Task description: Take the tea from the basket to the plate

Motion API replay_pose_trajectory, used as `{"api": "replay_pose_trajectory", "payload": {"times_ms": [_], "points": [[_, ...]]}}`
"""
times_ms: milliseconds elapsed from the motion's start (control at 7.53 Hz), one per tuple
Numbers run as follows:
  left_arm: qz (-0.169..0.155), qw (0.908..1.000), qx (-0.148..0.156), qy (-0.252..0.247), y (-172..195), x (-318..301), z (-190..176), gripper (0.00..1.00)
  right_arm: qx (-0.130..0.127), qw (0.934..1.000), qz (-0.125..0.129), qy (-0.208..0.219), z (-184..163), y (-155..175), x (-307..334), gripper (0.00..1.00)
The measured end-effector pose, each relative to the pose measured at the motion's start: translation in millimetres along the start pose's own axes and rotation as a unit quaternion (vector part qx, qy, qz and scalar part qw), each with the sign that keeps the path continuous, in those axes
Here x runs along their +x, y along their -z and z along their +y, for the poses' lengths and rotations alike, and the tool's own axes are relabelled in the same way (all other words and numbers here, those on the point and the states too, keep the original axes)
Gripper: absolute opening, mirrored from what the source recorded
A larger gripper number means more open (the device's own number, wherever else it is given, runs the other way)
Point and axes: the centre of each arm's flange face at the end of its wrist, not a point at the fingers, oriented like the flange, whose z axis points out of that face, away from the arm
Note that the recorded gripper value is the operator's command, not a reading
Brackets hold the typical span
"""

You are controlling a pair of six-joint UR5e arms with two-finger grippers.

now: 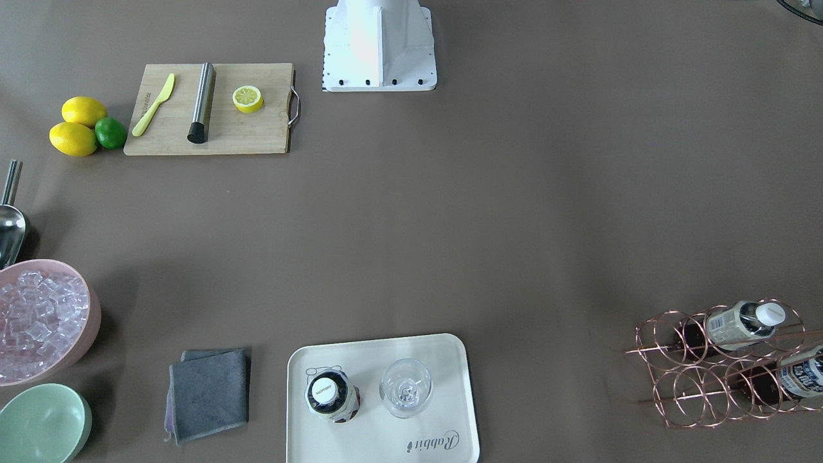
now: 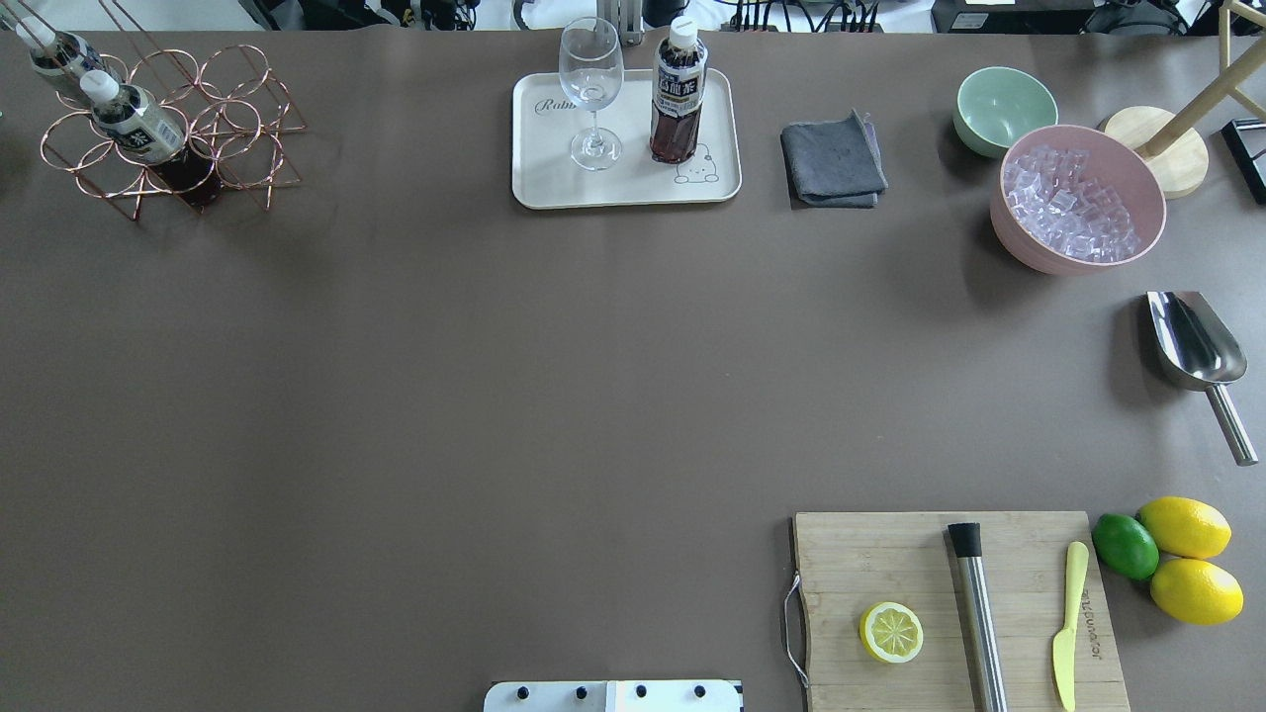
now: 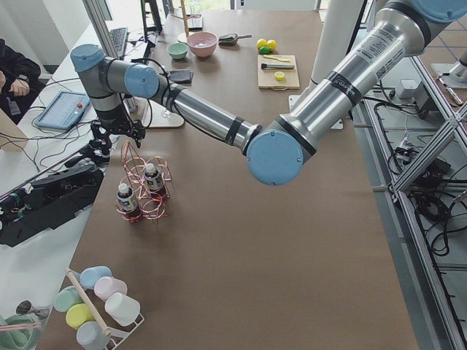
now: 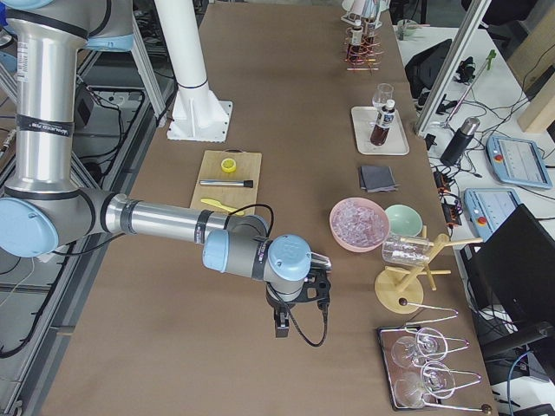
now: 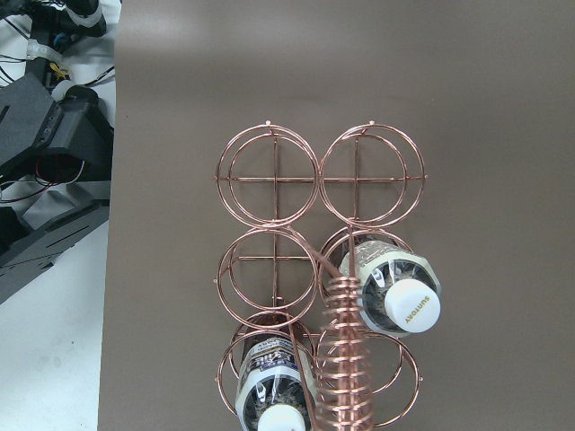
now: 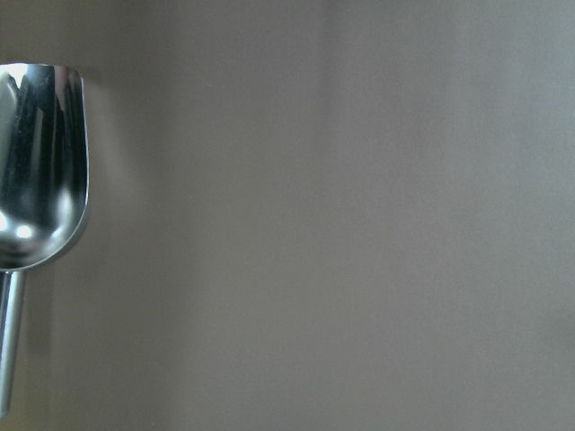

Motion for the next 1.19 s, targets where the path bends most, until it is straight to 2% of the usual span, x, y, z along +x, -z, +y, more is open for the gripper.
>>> {"api": "replay_pose_trajectory", "payload": {"times_ms": [265, 398, 664, 929, 1062, 1195], "points": [[-0.021, 0.9988, 0.006, 0.043, 38, 60, 14, 0.98, -0.002, 0.9997, -0.02, -0.012, 3, -9, 3, 1.0], [-0.038, 0.9951, 0.011, 0.091, 53, 102, 37, 0.98, -0.004, 0.9993, -0.025, -0.029, 4, -13, 6, 1.0], [-0.053, 0.9761, 0.023, 0.209, 69, 153, 92, 0.98, -0.004, 0.9978, -0.025, -0.061, 2, -12, 6, 1.0], [-0.009, 0.9416, 0.037, 0.335, 36, 178, 151, 0.98, -0.001, 0.9975, -0.023, -0.066, -1, -9, 4, 1.0], [0.012, 0.9172, 0.035, 0.397, 17, 189, 174, 0.98, 0.002, 0.9976, -0.022, -0.066, -2, -7, 3, 1.0], [0.027, 0.8798, 0.027, 0.474, 1, 200, 191, 0.98, 0.003, 0.9976, -0.022, -0.066, -4, -6, 3, 1.0]]}}
